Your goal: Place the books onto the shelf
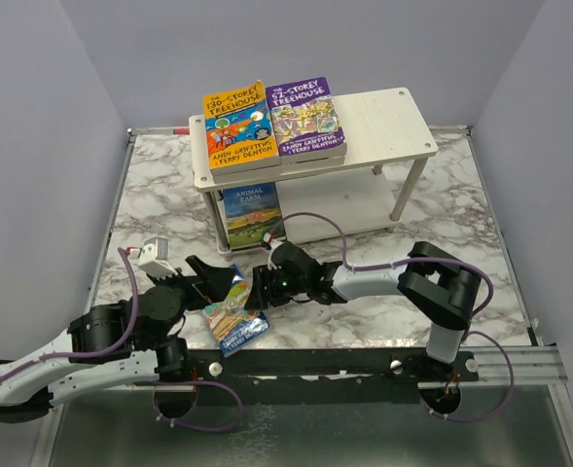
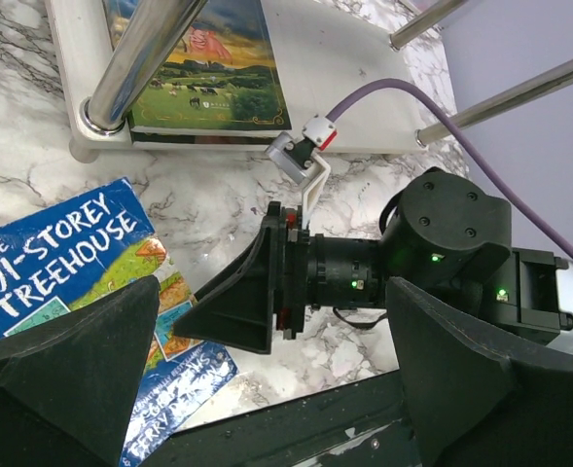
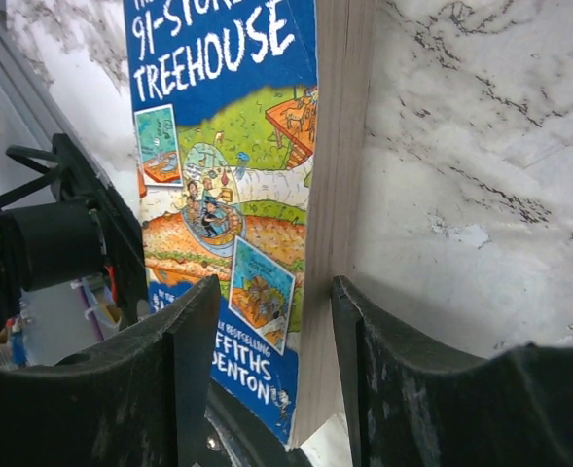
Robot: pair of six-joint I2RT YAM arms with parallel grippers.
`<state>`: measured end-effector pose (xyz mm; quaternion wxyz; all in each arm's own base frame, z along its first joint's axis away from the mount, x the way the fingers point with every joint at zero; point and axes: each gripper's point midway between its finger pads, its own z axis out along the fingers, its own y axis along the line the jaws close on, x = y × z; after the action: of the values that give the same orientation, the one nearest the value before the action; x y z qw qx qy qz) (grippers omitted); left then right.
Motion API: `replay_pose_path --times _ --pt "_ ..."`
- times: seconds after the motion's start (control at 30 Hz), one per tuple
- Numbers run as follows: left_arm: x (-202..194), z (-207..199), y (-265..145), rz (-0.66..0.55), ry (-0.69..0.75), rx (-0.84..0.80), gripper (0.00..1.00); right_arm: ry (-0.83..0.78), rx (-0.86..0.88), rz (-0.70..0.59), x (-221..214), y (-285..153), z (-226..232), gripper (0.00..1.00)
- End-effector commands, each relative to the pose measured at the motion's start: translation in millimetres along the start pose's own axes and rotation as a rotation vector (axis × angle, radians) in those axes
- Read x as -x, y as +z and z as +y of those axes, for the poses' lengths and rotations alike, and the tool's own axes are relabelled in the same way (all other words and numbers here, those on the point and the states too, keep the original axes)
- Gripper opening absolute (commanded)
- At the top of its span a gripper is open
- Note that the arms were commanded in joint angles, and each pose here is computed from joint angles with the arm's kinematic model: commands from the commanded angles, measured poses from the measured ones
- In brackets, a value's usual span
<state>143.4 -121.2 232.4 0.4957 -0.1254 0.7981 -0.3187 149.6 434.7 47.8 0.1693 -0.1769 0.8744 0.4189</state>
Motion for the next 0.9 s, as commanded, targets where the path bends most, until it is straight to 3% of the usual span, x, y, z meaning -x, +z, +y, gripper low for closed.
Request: replay_pose_path --times 0.0,0.33,0.6,0.87 --pt "1.4 7.2 -0.5 -0.013 0.006 0.018 0.99 -0.033 -0.066 0.019 -9.2 12.1 -8.9 0.53" --pt "-0.3 6.4 0.4 -0.009 0.006 0.016 0.99 -0.067 -0.236 0.048 -24.1 13.6 -37.1 0.38" --pt "-1.3 6.9 0.6 -0.008 0.002 0.013 0.99 -0.051 -0.271 0.074 -36.7 10.3 -47.4 0.01" --pt "-8.8 3.4 3.3 0.023 0.017 0.015 0.99 0.023 -0.404 0.008 -39.2 -22.7 -72.2 0.01"
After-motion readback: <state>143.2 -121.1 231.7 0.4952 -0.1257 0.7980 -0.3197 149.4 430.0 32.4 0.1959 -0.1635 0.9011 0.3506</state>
